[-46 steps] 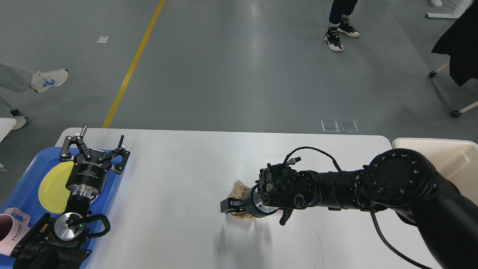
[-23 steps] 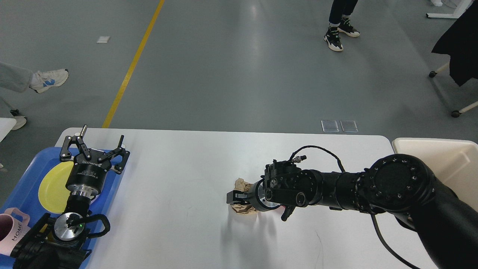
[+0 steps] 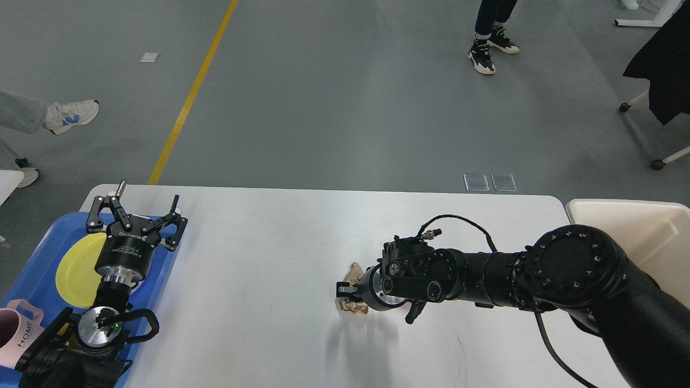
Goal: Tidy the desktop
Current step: 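Lower the right gripper and grasp the crumpled brown paper, then carry the brown paper into the white bin and release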
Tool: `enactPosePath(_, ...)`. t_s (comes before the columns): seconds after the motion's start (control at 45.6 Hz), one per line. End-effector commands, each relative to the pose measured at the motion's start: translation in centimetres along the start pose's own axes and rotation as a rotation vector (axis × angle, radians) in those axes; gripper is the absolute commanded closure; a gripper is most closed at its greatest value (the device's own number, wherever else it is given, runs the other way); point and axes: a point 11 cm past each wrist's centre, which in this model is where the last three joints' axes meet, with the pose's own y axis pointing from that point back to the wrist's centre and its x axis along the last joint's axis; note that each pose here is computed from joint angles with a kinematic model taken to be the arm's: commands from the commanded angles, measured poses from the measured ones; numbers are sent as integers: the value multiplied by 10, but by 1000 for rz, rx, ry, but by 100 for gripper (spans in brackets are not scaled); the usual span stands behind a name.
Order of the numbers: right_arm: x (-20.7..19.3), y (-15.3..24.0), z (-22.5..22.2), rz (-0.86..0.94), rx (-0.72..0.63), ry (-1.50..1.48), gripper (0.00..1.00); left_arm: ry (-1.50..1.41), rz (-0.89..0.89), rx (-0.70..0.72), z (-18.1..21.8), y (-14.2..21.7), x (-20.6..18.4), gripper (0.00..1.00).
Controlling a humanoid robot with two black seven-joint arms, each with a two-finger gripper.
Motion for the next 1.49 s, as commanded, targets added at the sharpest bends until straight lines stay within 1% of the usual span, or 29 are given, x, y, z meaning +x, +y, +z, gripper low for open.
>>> enactPosePath(0.0, 0, 0, 4, 0, -25, -6, 100, 1, 0, 2, 0, 0, 0, 4)
enactPosePath(0.329, -2, 3, 0, -36, -23, 7, 100, 1, 0, 2, 0, 0, 0, 4)
enactPosePath(0.417, -3, 7, -3, -57, -7, -1, 100, 1, 0, 2, 0, 0, 0, 4)
enactPosePath(0.526, 6, 25, 10, -88, -8, -32, 100, 1, 0, 2, 0, 0, 0, 4)
enactPosePath(0.658, 18, 70, 30, -134, -33, -70, 100, 1, 0, 2, 0, 0, 0, 4)
enactPosePath(0.724, 28, 99, 40, -131, -68, -43, 100, 1, 0, 2, 0, 0, 0, 4)
enactPosePath(0.877, 38, 166, 47, -112, -192, 54, 100, 1, 0, 2, 0, 0, 0, 4)
enactPosePath(0.965, 43, 204, 49, -113, -221, 62, 100, 1, 0, 2, 0, 0, 0, 4)
enactPosePath(1.031, 43, 232, 55, -145, -217, 56, 100, 1, 0, 2, 0, 0, 0, 4)
enactPosePath(1.052, 44, 252, 59, -164, -219, 56, 100, -1, 0, 1, 0, 0, 0, 4)
enactPosePath(1.074, 44, 262, 60, -168, -226, 61, 100, -1, 0, 1, 0, 0, 0, 4)
enactPosePath(1.118, 47, 287, 66, -165, -259, 67, 100, -1, 0, 1, 0, 0, 0, 4)
enactPosePath(1.206, 51, 320, 86, -152, -329, 46, 100, -1, 0, 0, 0, 0, 0, 4)
enactPosePath(1.25, 51, 333, 96, -170, -330, 15, 100, -1, 0, 0, 0, 0, 0, 4)
enactPosePath(1.337, 49, 348, 111, -198, -256, -69, 100, -1, 0, 0, 0, 0, 0, 4)
enactPosePath(1.381, 49, 353, 118, -187, -246, -96, 100, -1, 0, 0, 0, 0, 0, 4)
enactPosePath(1.469, 49, 361, 137, -177, -288, -132, 100, -1, 0, 0, 0, 0, 0, 4)
